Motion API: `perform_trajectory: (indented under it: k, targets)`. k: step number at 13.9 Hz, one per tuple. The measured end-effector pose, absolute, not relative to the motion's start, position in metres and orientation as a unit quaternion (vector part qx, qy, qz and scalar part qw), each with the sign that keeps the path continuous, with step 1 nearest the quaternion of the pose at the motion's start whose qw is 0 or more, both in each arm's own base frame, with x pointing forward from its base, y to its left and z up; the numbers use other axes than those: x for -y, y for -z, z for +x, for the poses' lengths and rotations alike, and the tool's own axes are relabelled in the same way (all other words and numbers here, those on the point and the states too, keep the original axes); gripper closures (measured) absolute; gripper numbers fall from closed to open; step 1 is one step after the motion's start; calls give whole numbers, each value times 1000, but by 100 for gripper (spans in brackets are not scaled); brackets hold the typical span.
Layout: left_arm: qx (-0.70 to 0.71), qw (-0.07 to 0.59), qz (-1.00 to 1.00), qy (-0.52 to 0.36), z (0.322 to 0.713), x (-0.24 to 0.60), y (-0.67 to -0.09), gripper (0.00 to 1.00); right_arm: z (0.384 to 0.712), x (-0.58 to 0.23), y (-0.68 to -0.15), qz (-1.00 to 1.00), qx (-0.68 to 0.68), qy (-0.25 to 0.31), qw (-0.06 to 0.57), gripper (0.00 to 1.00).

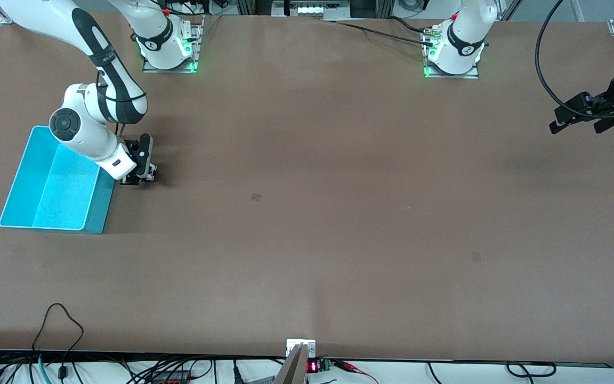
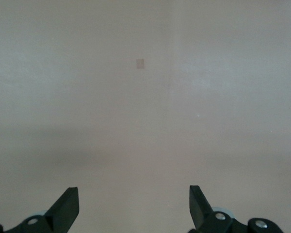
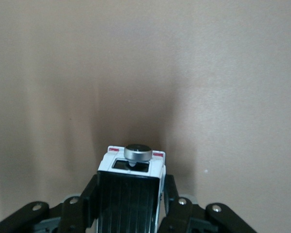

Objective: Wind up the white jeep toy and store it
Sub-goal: 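Carry the jeep over the light-blue bin with the right gripper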

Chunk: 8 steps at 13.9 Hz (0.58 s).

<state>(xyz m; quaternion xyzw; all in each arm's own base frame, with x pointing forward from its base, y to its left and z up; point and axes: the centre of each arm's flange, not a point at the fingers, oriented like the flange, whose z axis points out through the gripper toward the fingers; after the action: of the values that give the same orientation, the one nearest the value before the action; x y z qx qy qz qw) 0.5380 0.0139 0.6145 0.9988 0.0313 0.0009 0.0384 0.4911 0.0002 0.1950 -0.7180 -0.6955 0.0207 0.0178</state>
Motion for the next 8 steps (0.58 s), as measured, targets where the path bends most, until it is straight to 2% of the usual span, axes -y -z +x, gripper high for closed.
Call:
perform_trajectory:
  k: [5,8]
  targets:
    - [-29,38,999,1,538,-12,-613,0,493,-1,-196,-751,660,-17,14,44]
    - [-29,38,999,1,538,-12,-614,0,507,-6,-208,-804,594,3,-2,44]
